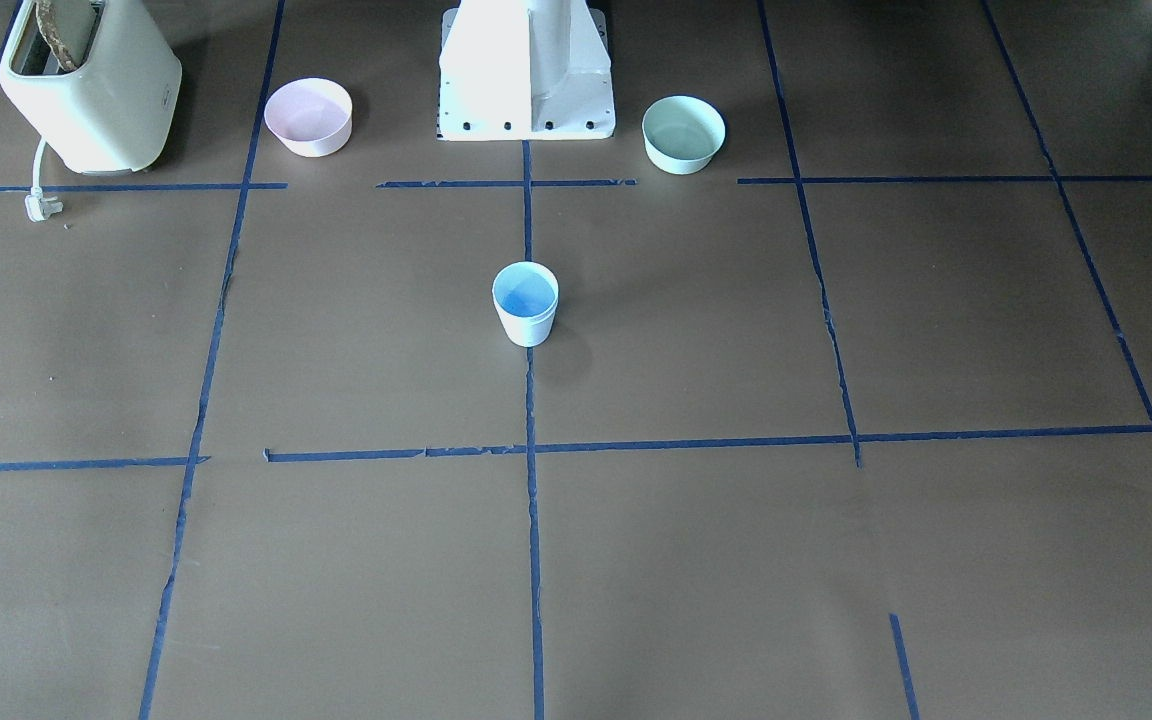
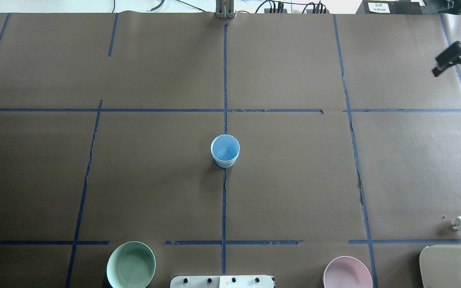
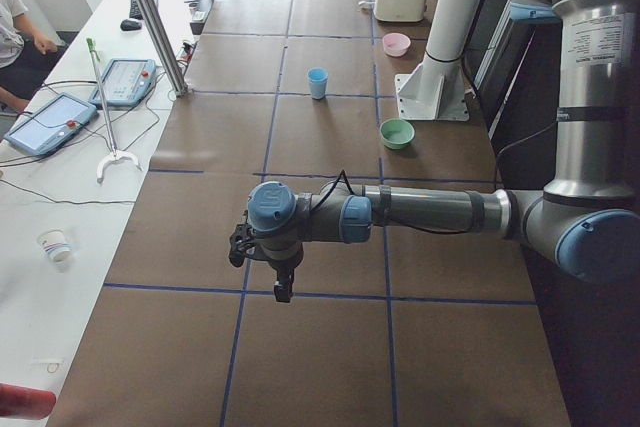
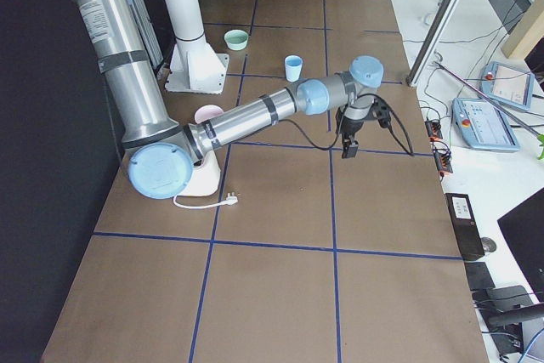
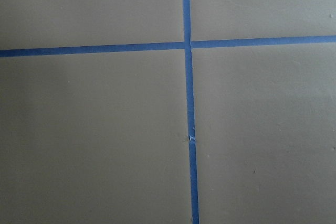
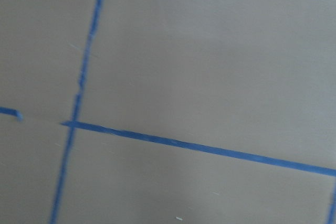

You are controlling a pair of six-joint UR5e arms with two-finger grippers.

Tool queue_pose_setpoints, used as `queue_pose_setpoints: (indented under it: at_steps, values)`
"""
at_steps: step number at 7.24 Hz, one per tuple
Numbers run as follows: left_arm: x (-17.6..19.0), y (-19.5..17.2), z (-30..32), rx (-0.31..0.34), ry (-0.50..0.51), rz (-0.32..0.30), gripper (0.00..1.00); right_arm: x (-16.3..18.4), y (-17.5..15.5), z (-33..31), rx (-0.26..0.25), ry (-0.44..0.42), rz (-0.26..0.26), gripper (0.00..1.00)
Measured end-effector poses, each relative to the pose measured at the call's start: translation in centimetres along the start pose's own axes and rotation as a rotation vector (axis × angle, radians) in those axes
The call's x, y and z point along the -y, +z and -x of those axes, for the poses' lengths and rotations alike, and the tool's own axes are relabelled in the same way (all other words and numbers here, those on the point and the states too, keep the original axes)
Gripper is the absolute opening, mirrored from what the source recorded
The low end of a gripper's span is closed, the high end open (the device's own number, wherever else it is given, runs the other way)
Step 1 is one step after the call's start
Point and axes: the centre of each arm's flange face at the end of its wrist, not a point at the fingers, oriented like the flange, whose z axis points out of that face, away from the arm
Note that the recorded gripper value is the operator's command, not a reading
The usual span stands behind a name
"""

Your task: Stack blue cups with both arms

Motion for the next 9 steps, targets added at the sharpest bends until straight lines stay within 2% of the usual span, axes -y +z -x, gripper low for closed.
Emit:
queue_pose_setpoints:
  at_steps: [1,2,4,6,9]
  values:
    - [-0.1,0.1,0.0,-0.003,0.002,-0.001,1.0,-4.5,0.6,-7.3,-0.011,-0.052,0.021,1.0]
    - [-0.2,0.1,0.0,-0.005,0.001,0.0,1.0,-9.2,1.4,-12.5,-0.015,-0.049,0.043,1.0]
    - [-0.4,0.3,0.2,-0.006,-0.003,0.003,1.0,-15.4,2.8,-17.1,-0.012,0.018,0.074,1.0]
    - [-0.9,0.8,0.7,-0.002,-0.014,0.014,1.0,-17.2,3.4,-18.0,-0.008,0.047,0.088,1.0]
    - [-2.2,0.9,0.8,0.004,-0.018,0.019,1.0,-17.4,3.5,-18.1,-0.006,0.052,0.089,1.0]
